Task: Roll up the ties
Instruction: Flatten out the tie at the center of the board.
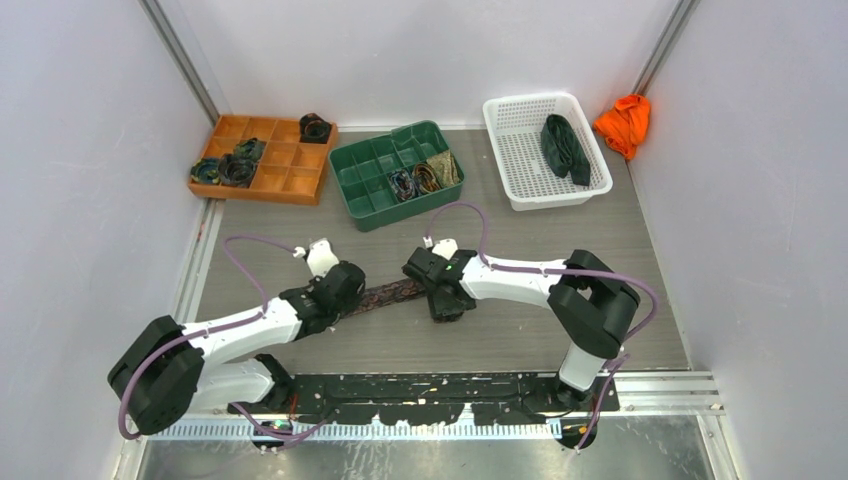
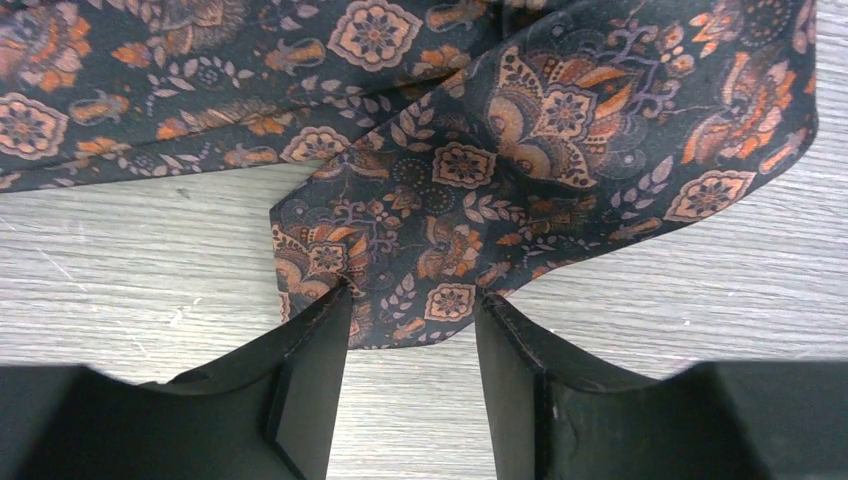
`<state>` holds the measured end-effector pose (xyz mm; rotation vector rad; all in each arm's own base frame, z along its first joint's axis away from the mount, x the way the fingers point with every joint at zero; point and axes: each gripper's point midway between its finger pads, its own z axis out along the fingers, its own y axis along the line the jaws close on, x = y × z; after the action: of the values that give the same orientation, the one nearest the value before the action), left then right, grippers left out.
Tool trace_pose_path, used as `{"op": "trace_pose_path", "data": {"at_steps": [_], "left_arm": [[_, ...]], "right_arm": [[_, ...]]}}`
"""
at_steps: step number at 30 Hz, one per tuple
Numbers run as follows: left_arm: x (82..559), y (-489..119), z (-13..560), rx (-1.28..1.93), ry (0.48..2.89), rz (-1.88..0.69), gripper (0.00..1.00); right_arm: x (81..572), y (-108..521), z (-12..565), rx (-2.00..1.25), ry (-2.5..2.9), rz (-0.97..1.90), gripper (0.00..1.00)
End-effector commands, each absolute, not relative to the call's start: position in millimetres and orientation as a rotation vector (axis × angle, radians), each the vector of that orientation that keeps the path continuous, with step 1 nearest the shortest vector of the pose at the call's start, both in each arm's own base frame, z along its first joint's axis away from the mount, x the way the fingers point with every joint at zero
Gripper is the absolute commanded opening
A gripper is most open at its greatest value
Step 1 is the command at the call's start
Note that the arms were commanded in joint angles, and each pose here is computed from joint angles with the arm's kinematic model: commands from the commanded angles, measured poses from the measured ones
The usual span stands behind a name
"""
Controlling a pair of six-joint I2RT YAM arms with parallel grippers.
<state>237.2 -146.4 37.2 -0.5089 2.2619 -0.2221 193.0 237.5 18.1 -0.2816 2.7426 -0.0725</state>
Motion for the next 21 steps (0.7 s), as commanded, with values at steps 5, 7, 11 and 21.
{"op": "trace_pose_path", "data": {"at_steps": [5, 7, 11, 21], "left_arm": [[244.0, -149.9, 45.0, -0.552, 2.203, -0.287, 0.0], [242.4, -148.6, 43.3, -0.553, 2.206, -0.285, 0.0], [240.3, -146.4, 40.0, -0.557, 2.211, -0.281, 0.0], [235.8, -138.6, 26.4, -0.588, 2.235, -0.264, 0.0]], "right_arm": [[176.1, 237.7, -31.8, -0.181, 2.843, -0.051, 0.35], [168.6, 234.6, -39.9, -0.164, 2.873, -0.036, 0.31], [158.2, 227.2, -56.7, -0.099, 2.924, 0.008, 0.28], [186.4, 168.7, -28.0, 0.207, 2.859, -0.024, 0.25]]}}
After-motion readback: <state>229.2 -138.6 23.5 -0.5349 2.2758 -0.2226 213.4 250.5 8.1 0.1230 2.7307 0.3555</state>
